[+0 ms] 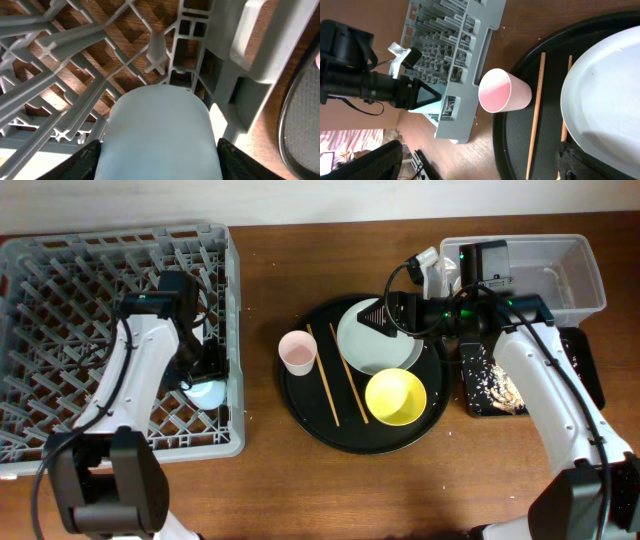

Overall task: Sort waste into correct bins and load items into the dishwasher rack
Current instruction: 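Place the blue cup upside down in the rack with the left gripper, then grasp the pink cup with the right gripper and lift it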

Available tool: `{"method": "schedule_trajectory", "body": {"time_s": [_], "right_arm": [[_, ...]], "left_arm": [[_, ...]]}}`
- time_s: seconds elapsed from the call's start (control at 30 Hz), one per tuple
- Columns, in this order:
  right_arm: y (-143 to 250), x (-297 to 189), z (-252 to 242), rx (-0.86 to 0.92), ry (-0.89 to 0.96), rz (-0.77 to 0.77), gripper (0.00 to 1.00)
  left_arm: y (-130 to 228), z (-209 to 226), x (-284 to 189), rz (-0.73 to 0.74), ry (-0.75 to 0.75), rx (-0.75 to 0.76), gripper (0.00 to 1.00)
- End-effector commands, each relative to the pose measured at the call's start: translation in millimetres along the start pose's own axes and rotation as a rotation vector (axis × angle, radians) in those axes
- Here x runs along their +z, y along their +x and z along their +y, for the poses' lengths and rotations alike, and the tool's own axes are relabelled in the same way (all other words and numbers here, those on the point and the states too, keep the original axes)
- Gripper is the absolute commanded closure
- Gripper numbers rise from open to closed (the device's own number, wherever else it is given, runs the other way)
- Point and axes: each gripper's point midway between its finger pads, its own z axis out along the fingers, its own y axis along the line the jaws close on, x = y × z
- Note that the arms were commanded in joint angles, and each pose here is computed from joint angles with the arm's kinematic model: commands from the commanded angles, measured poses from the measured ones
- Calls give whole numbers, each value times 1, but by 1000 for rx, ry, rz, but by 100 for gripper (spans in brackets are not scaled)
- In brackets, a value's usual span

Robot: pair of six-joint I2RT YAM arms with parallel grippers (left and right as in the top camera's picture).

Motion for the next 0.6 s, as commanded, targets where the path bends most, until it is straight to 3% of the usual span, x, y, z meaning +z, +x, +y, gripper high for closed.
{"method": "schedule_trajectory", "body": {"time_s": [0.0,0.17,0.2,0.27,0.4,0.47,0.57], "right_arm": [[1,2,-1,-14,6,5,2],[5,9,2,-54,23,19,2],[8,15,3,-72,54,28,4],[14,32,3,-117,145,39,20],[28,77,-10,-58,423,16,27],[37,104,-15,-23,445,30,27],[61,154,-41,67,459,104,38]], "left_arm": [[1,3,7,20,-18,15,1],[-15,-1,-13,-41,-4,13,1],[-21,-2,-22,-64,1,13,1],[-39,-9,-60,-147,33,16,1],[-49,-52,-108,-247,188,111,1],[-48,-62,-108,-252,196,135,1],[-51,-68,-107,-266,201,149,1]]}}
